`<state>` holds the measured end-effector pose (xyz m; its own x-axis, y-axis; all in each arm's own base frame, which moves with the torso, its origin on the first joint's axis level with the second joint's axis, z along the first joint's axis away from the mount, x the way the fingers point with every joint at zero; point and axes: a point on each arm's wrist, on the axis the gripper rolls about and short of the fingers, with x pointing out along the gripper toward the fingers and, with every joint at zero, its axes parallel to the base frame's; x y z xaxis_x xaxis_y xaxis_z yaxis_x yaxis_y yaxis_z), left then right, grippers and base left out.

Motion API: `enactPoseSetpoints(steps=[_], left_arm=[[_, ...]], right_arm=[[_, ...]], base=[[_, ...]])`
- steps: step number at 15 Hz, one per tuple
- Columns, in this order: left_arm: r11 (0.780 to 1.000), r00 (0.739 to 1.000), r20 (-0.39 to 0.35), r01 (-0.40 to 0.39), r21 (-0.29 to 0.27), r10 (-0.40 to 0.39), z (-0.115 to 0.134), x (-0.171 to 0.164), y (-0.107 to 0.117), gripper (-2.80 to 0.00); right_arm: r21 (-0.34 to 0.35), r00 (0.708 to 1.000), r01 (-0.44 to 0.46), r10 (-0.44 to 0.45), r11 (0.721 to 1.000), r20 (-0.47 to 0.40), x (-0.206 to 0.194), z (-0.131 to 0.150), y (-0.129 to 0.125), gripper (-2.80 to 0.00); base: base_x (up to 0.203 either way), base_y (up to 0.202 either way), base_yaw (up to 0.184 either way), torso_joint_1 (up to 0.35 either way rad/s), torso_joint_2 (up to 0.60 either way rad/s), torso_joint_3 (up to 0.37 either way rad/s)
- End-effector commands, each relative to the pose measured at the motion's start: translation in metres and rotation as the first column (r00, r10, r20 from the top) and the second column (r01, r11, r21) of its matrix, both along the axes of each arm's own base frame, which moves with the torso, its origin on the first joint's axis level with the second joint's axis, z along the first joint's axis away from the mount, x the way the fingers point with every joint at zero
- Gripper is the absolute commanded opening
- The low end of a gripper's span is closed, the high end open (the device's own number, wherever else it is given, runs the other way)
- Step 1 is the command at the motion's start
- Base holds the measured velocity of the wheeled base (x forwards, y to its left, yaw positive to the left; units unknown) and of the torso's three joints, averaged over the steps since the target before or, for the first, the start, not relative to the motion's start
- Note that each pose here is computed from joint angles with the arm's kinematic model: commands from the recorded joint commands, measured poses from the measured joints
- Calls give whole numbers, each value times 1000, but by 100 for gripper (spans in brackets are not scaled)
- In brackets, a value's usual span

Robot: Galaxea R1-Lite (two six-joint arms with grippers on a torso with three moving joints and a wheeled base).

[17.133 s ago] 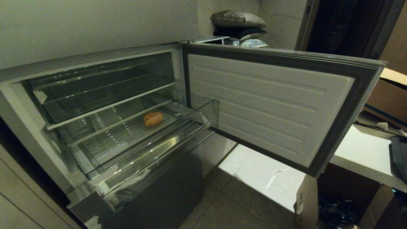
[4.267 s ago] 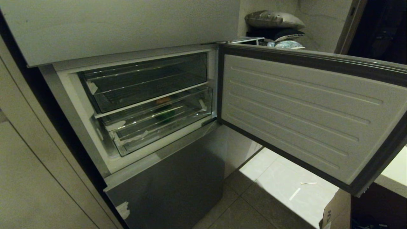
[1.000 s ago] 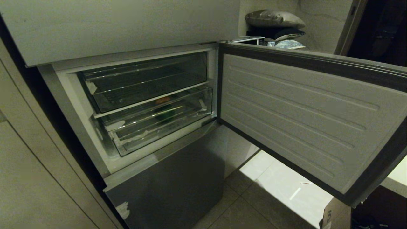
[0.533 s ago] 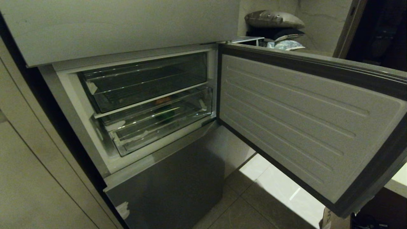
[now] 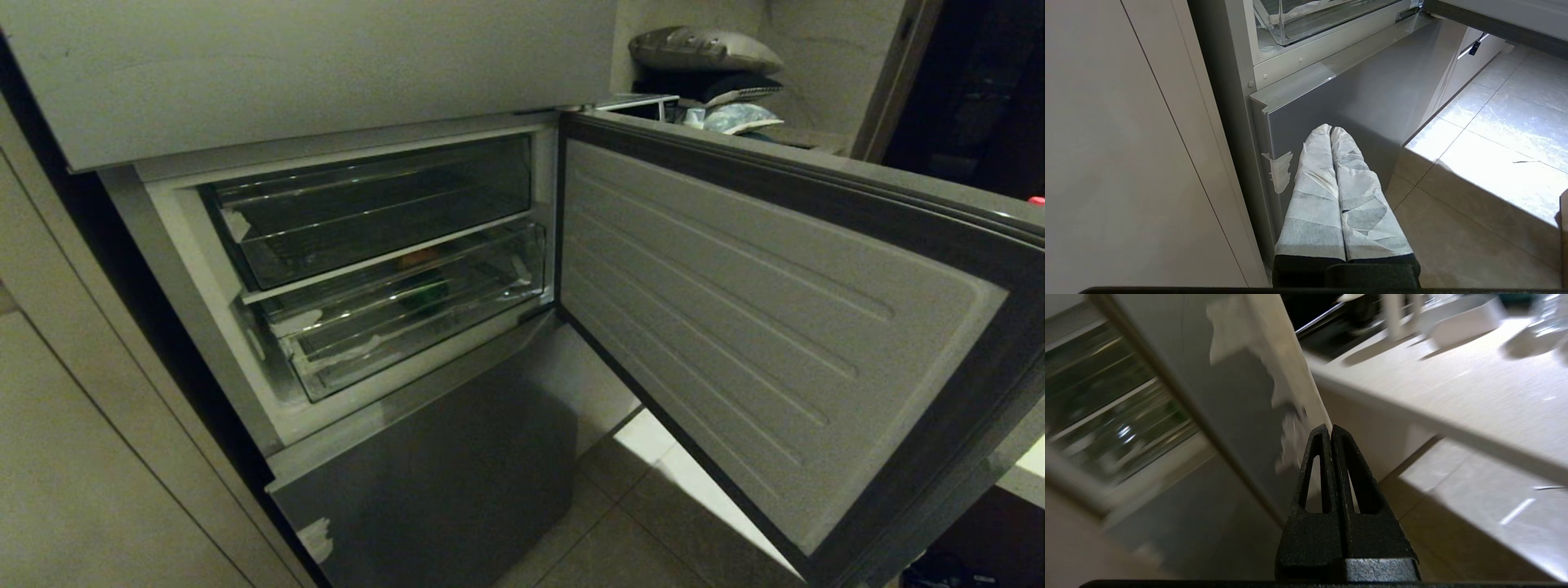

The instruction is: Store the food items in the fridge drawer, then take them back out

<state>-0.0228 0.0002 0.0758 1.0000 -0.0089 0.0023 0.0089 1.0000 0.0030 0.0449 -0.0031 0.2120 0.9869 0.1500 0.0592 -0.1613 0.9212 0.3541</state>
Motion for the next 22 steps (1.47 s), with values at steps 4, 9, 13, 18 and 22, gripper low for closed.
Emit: enactPoseSetpoints(steps=[4,9,13,18,22], left_arm=[[1000,1000,1,0,0,0,0,0,0,-280],[1000,1000,1,0,0,0,0,0,0,-280],[1000,1000,1,0,0,0,0,0,0,-280],[1000,1000,1,0,0,0,0,0,0,-280],[1000,1000,1,0,0,0,0,0,0,-280]], right_arm=[[2,982,-177,176,984,62,-48,-10,10,-280],[17,983,-169,167,985,76,-55,-12,6,-280],[17,980,-197,197,980,33,-41,-5,7,-280],[23,983,-180,180,983,19,10,15,17,-280],[14,940,-341,341,940,1,42,28,27,-280]], base=[[0,0,0,0,0,0],[0,0,0,0,0,0],[0,0,0,0,0,0],[0,0,0,0,0,0],[0,0,0,0,0,0]])
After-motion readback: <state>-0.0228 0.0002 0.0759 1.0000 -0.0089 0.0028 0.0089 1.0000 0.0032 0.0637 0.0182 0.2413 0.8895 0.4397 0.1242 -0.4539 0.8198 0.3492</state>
